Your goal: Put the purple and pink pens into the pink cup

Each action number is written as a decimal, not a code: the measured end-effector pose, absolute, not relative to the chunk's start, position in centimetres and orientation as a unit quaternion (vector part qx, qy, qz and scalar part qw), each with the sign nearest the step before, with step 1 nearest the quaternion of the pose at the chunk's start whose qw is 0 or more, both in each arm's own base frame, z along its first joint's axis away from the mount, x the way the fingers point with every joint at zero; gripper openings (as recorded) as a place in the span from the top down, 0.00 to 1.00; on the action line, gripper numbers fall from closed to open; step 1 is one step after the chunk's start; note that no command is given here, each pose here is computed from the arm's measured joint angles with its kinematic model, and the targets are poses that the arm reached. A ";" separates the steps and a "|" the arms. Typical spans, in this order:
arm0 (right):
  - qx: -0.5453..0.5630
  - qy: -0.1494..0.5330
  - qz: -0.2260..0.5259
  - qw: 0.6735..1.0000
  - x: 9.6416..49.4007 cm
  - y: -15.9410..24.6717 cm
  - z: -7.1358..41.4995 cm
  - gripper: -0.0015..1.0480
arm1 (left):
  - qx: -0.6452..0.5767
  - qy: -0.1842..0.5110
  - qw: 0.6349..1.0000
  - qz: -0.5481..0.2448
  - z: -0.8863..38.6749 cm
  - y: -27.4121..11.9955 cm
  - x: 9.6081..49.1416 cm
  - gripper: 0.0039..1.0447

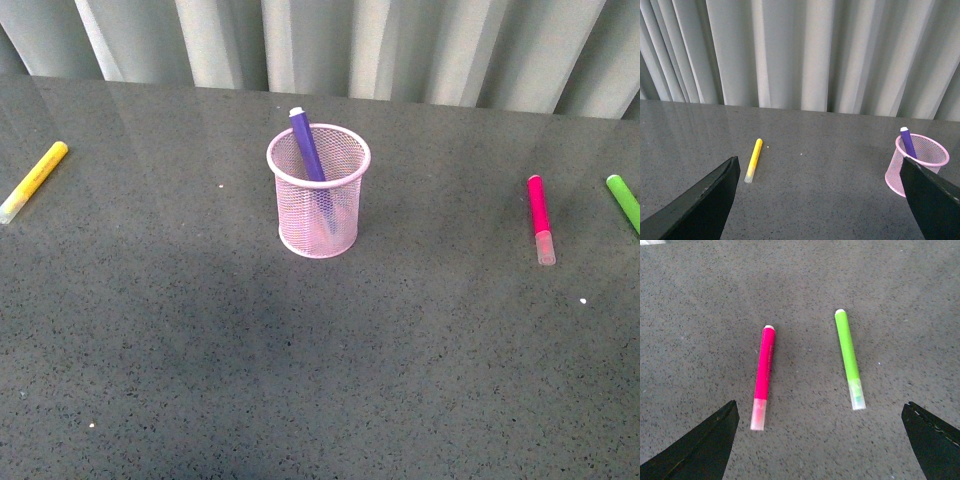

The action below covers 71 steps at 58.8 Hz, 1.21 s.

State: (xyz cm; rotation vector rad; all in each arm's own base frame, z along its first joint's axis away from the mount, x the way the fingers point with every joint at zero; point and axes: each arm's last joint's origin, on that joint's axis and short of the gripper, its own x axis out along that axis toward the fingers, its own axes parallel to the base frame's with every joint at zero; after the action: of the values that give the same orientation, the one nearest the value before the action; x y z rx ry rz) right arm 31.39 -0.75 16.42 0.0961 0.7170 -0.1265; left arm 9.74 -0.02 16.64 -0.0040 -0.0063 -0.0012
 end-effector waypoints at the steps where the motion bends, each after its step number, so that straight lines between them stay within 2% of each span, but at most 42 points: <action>1: 0.049 0.352 -0.061 0.933 31.6 -0.7 16.4 0.07 | -0.002 -0.003 1.000 -0.001 16.6 0.0 9.7 0.06; 15: 0.067 0.378 -0.065 0.921 35.8 1.1 14.8 0.07 | -0.002 -0.003 1.000 -0.001 16.6 0.0 9.7 0.06; 37: 0.106 0.420 -0.062 0.899 39.3 3.8 10.8 0.07 | -0.002 -0.003 1.000 -0.001 16.6 0.0 9.7 0.06; 71: 0.120 0.427 -0.083 0.892 41.4 2.2 8.7 0.07 | -0.002 -0.003 1.000 -0.001 16.6 0.0 9.7 0.06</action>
State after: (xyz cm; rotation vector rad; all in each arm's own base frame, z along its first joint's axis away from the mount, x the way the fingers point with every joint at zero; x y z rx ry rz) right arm 41.37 2.17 8.71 0.2491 0.8867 -0.1720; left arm 9.74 -0.02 16.64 -0.0040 -0.0063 -0.0015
